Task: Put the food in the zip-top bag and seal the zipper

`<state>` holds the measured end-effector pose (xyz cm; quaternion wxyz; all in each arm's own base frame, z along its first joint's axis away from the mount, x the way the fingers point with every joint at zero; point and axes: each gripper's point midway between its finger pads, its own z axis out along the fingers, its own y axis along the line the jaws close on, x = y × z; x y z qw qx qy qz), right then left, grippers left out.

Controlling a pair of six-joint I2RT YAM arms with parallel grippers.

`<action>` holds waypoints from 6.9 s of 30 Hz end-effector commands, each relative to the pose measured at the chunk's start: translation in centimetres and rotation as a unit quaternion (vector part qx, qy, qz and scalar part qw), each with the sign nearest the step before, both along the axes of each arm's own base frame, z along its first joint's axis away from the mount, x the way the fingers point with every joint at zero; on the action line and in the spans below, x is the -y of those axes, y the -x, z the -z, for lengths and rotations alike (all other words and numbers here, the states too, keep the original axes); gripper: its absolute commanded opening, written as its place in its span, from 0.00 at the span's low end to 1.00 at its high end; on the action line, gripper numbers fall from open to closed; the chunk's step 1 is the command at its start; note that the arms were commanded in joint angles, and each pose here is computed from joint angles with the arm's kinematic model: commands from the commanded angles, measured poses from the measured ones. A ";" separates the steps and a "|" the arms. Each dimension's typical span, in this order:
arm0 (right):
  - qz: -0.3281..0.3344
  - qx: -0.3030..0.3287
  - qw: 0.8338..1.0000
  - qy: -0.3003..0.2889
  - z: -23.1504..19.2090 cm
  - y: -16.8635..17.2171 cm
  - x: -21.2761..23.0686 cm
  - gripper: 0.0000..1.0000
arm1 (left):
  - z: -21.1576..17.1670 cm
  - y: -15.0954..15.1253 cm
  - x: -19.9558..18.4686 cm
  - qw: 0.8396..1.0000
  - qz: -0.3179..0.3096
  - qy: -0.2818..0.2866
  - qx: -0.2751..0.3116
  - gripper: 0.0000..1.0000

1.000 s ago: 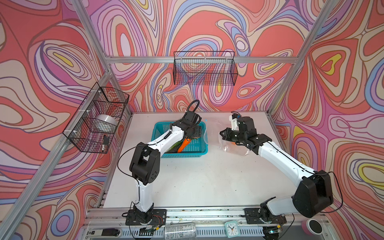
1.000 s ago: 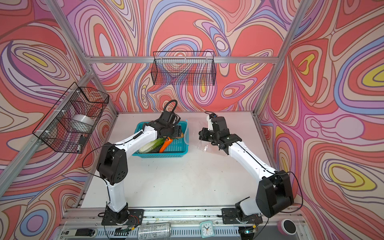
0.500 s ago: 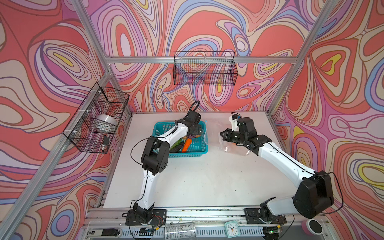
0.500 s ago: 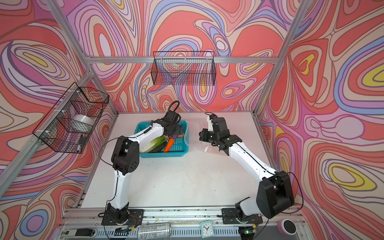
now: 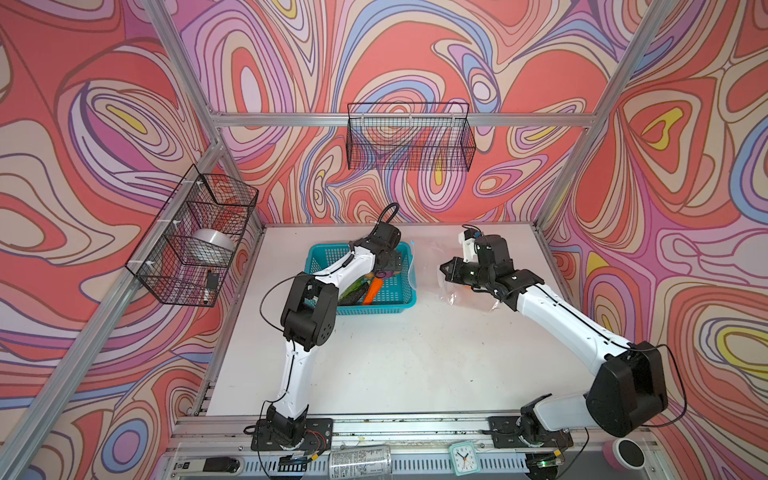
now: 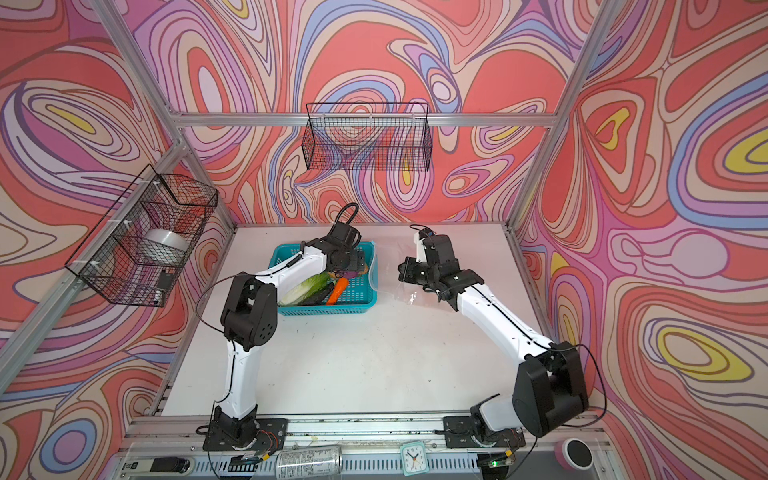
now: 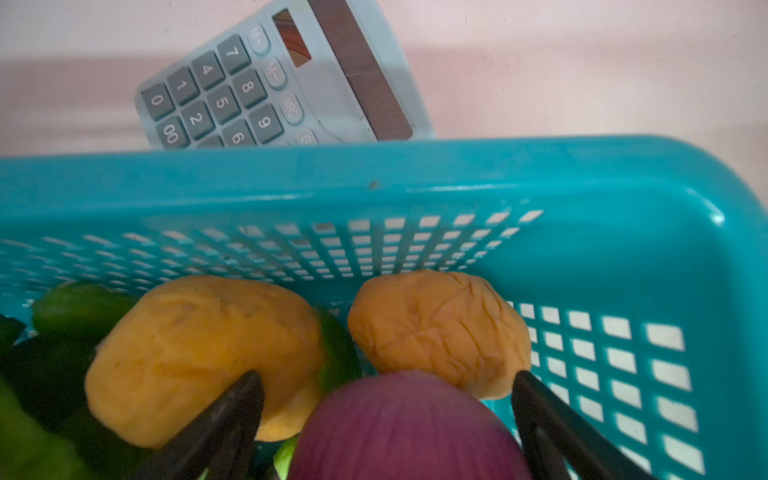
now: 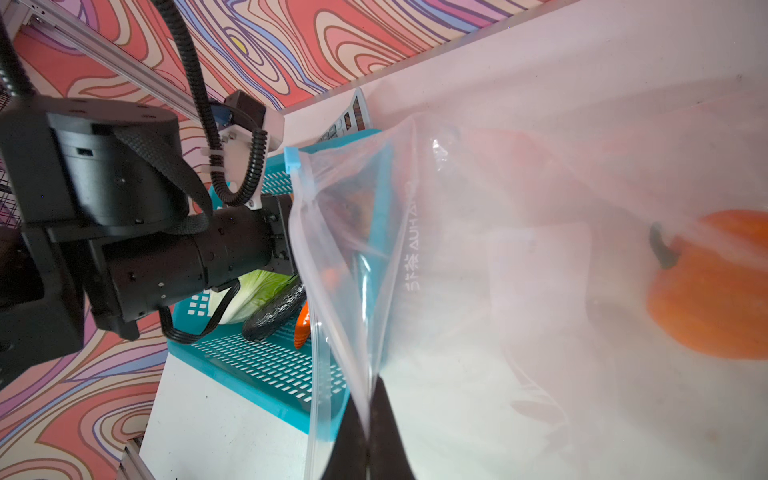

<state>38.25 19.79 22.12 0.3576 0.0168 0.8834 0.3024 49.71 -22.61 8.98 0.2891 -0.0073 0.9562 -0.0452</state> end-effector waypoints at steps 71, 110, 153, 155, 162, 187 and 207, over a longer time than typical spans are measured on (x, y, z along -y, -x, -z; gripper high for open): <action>0.007 0.014 1.000 -0.007 -1.6 -0.2 0.2 0.00 | 0.4 1.2 2.9 0.994 0.070 0.063 -0.057 0.73; 0.013 0.011 1.000 -0.011 -0.8 -0.1 0.3 0.00 | -0.7 8.9 2.3 0.979 0.090 0.113 -0.141 0.85; 0.010 0.017 1.000 -0.014 -1.2 -0.3 0.1 0.00 | -5.1 9.5 1.3 0.991 0.069 0.110 -0.043 0.48; 0.010 0.017 1.000 -0.014 -1.3 -0.3 0.1 0.00 | -6.7 9.6 1.0 0.991 0.067 0.115 -0.023 0.48; 0.011 0.019 1.000 -0.016 -1.4 -0.3 0.2 0.00 | -12.5 10.1 1.1 0.984 0.076 0.156 0.041 0.46; 0.003 0.034 0.999 -0.040 -2.5 0.2 -0.2 0.00 | -11.4 8.0 12.6 0.969 0.159 0.187 0.035 0.48; 0.004 0.032 0.999 -0.042 -2.4 0.0 -0.3 0.00 | -9.9 7.3 11.9 0.978 0.159 0.130 0.022 1.00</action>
